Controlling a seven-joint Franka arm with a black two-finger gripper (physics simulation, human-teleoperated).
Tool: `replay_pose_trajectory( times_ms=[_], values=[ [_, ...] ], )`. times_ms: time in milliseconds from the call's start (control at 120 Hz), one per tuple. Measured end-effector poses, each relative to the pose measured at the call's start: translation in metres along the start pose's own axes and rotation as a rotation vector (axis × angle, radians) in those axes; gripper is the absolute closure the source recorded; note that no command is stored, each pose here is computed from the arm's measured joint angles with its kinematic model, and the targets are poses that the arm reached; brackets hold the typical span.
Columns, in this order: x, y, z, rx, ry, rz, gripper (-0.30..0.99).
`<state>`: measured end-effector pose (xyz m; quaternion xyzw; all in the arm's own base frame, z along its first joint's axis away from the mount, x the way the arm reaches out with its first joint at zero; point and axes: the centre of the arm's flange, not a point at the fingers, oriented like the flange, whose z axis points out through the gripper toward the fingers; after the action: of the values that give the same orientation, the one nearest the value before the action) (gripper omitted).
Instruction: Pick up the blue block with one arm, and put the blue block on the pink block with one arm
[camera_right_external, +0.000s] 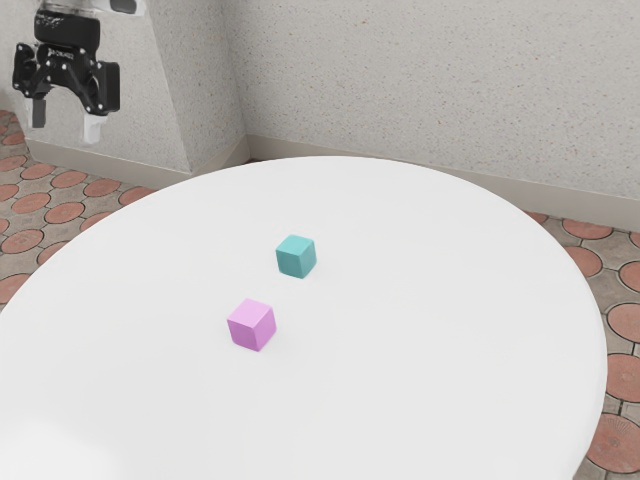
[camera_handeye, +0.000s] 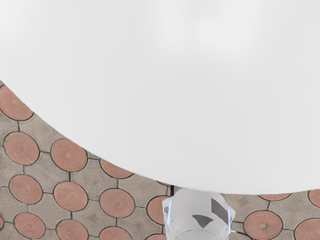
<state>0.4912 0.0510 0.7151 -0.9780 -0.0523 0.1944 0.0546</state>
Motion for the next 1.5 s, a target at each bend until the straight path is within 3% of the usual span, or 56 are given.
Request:
replay_pose_trajectory(
  times_ms=[117, 200, 308, 392, 550, 775, 1075, 1217, 1500],
  values=[
    [0.014, 0.0, -0.009, 0.02, 0.122, 0.011, 0.0],
    [-0.023, 0.004, -0.041, 0.028, 0.249, 0.037, 0.0],
    [-0.019, 0.041, -0.049, 0.026, 0.317, 0.131, 0.0],
    [0.015, 0.06, -0.039, 0.033, 0.326, 0.165, 0.0],
    [0.076, 0.046, -0.018, 0.033, 0.343, 0.138, 0.0],
    [0.188, 0.062, 0.05, 0.05, 0.3, 0.156, 0.0],
    [0.314, 0.103, 0.139, 0.061, 0.381, 0.222, 0.0],
    [0.357, 0.118, 0.174, 0.029, 0.444, 0.247, 0.0],
    [0.417, 0.095, 0.236, -0.095, 0.503, 0.176, 0.0]
  ],
)
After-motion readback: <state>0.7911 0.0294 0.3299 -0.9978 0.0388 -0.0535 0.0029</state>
